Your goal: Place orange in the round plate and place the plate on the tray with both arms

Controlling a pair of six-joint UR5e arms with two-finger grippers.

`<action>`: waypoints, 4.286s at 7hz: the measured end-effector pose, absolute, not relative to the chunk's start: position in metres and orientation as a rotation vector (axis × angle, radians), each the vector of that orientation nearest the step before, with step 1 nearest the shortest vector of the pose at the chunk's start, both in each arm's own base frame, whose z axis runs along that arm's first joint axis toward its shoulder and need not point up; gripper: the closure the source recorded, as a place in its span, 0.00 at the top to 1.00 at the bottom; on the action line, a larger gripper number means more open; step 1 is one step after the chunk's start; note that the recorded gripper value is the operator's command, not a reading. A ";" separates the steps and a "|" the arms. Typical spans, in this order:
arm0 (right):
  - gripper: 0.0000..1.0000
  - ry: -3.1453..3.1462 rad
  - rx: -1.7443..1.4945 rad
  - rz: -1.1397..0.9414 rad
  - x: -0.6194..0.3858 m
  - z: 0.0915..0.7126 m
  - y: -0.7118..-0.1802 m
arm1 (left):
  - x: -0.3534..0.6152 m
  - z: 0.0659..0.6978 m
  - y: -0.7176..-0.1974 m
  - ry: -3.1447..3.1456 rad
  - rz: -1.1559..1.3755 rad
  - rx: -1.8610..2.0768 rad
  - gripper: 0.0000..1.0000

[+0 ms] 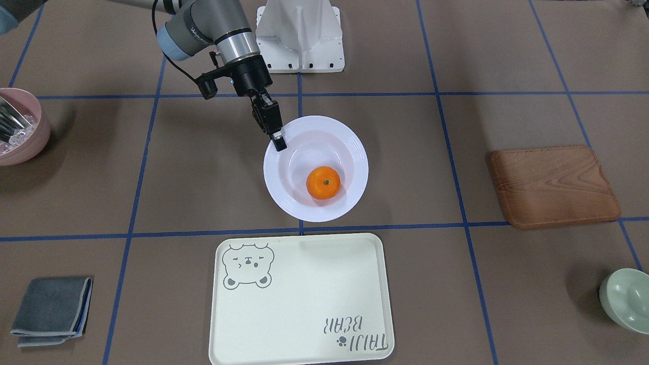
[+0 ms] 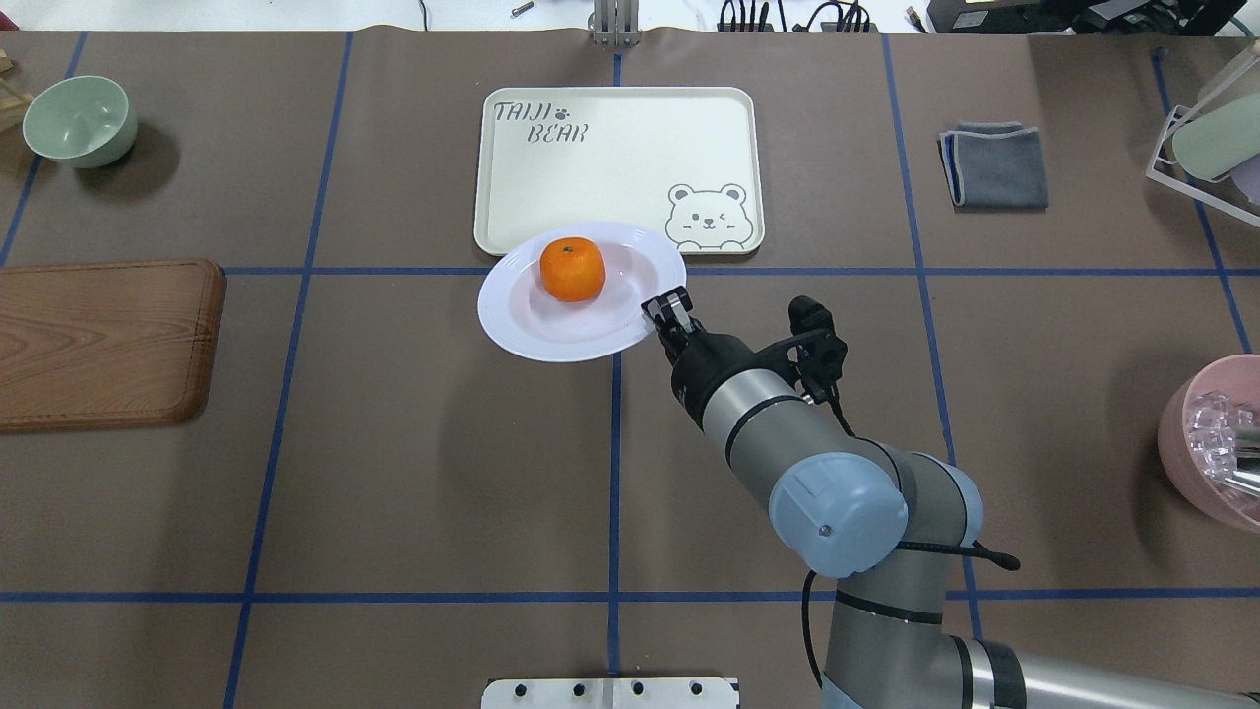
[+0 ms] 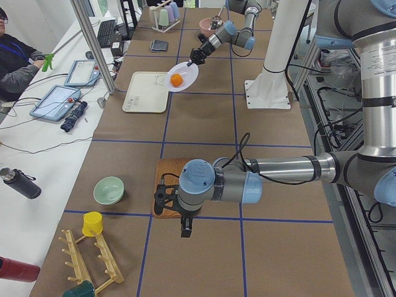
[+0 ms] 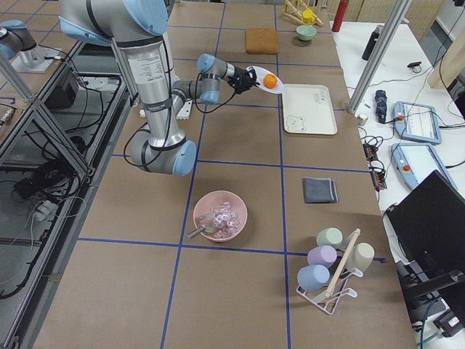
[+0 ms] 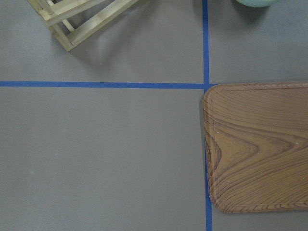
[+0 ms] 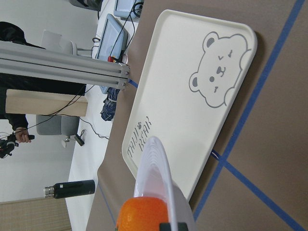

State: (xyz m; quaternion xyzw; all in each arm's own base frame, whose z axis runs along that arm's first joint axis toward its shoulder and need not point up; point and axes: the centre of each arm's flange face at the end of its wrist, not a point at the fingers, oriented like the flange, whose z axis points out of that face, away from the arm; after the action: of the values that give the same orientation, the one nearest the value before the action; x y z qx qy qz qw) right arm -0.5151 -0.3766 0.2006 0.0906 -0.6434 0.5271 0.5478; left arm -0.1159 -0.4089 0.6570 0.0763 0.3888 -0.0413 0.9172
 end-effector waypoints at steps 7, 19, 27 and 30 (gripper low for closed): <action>0.61 -1.296 0.323 1.625 -0.601 0.224 -0.582 | -0.115 0.649 -0.415 0.800 -0.081 0.171 0.98; 1.00 -0.851 0.280 0.133 -0.259 0.312 -0.603 | -0.092 0.637 -0.432 0.800 -0.049 0.084 0.98; 1.00 -0.715 0.133 -0.110 0.020 0.606 -0.493 | -0.077 0.616 -0.431 0.797 0.003 0.064 0.98; 1.00 -0.683 0.125 -0.134 0.043 0.628 -0.473 | -0.079 0.625 -0.420 0.798 -0.013 0.043 0.98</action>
State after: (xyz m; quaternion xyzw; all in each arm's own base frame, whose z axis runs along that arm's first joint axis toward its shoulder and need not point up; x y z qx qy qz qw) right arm 0.0431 -0.4726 0.6282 0.0614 -0.3346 -0.0654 0.9381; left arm -0.0786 -0.4205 0.6249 0.0208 0.3885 -0.0065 0.9212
